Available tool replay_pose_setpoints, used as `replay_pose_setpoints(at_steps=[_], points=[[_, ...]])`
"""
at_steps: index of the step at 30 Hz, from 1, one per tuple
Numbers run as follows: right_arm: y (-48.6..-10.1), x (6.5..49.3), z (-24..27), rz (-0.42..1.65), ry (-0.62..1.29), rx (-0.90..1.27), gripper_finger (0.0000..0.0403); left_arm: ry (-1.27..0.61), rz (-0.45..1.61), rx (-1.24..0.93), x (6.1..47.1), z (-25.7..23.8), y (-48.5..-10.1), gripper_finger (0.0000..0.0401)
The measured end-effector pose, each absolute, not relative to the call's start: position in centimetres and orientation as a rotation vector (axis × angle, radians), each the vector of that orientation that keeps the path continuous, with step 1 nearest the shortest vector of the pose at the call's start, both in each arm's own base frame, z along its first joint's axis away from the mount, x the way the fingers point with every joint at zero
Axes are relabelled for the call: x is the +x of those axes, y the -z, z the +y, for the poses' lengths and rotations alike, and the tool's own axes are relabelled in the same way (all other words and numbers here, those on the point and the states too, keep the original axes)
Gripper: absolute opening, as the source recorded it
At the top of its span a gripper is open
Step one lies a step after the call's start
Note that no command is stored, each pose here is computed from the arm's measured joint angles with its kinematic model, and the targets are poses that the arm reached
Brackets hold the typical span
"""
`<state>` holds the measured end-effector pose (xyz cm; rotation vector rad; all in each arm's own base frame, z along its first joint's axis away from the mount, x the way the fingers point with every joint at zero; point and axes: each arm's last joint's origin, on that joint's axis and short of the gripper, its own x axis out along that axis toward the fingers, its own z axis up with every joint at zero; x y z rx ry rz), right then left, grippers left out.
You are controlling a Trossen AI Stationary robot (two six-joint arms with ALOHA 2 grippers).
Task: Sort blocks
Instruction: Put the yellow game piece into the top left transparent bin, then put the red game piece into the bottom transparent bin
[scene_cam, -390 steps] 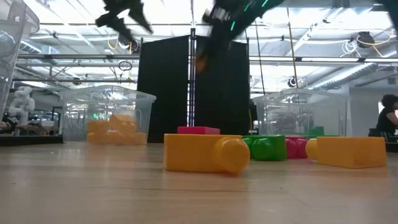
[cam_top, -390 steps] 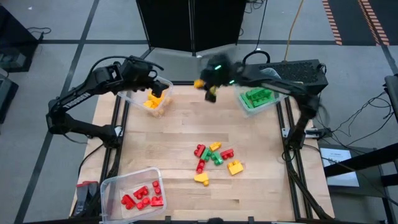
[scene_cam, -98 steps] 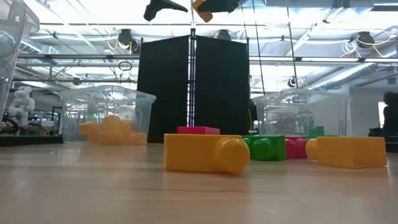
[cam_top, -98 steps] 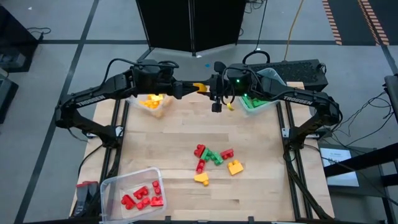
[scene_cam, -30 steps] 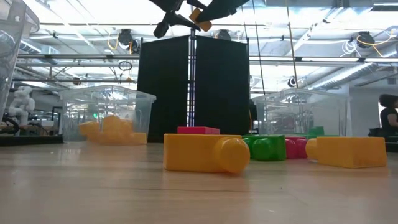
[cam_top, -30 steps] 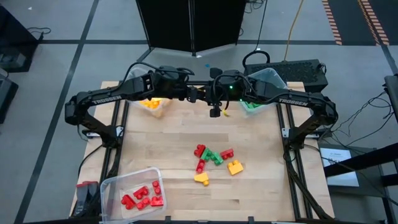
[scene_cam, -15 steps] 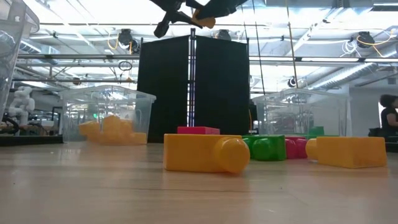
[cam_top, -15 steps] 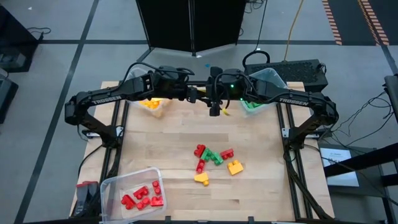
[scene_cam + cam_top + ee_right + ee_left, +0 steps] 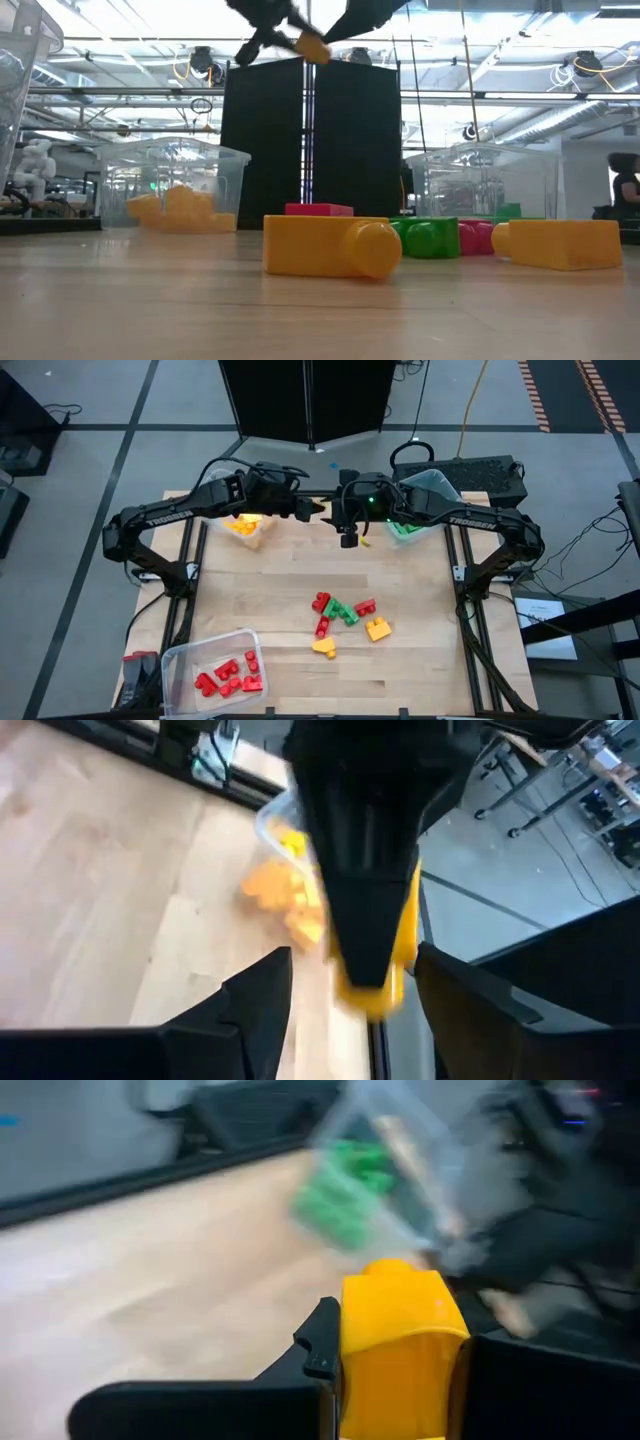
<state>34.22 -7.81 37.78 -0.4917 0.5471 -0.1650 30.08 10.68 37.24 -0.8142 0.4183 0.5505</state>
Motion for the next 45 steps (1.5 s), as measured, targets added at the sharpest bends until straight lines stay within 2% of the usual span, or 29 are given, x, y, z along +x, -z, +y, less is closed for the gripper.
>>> replay_pose_setpoints(at_steps=[7,18,21,23,34,37,40,45], points=[[-37.3,33.9,-8.0,0.615,0.164,-0.498,0.0207,-0.743,0.567,-0.791,28.3,12.0,-35.8,0.0033],[-36.4,33.3,-7.8,0.723,0.133,-0.475,0.0208,-1.237,0.879,-0.723,22.4,14.6,-33.9,0.0033],[-36.3,33.2,-7.8,0.734,0.130,-0.472,0.0208,-1.320,0.966,-0.693,21.0,15.2,-33.7,0.0033],[-36.2,33.2,-7.8,0.743,0.122,-0.470,0.0208,-1.347,0.992,-0.700,20.4,15.5,-33.6,0.0048],[-35.2,32.3,-7.3,0.855,0.013,-0.409,0.0209,-1.265,1.135,-0.630,19.8,15.5,-33.5,0.0227],[-34.4,31.4,-6.4,0.939,-0.134,-0.285,0.0209,-1.233,1.144,-0.625,20.1,15.1,-33.5,0.0246],[-34.0,30.7,-4.6,0.990,-0.299,-0.142,0.0209,-1.123,1.172,-0.602,21.0,14.0,-33.4,0.0249],[-33.9,30.7,-1.0,1.020,-0.409,-0.142,0.0209,-0.967,1.163,-0.549,23.0,11.3,-33.5,0.0250]])
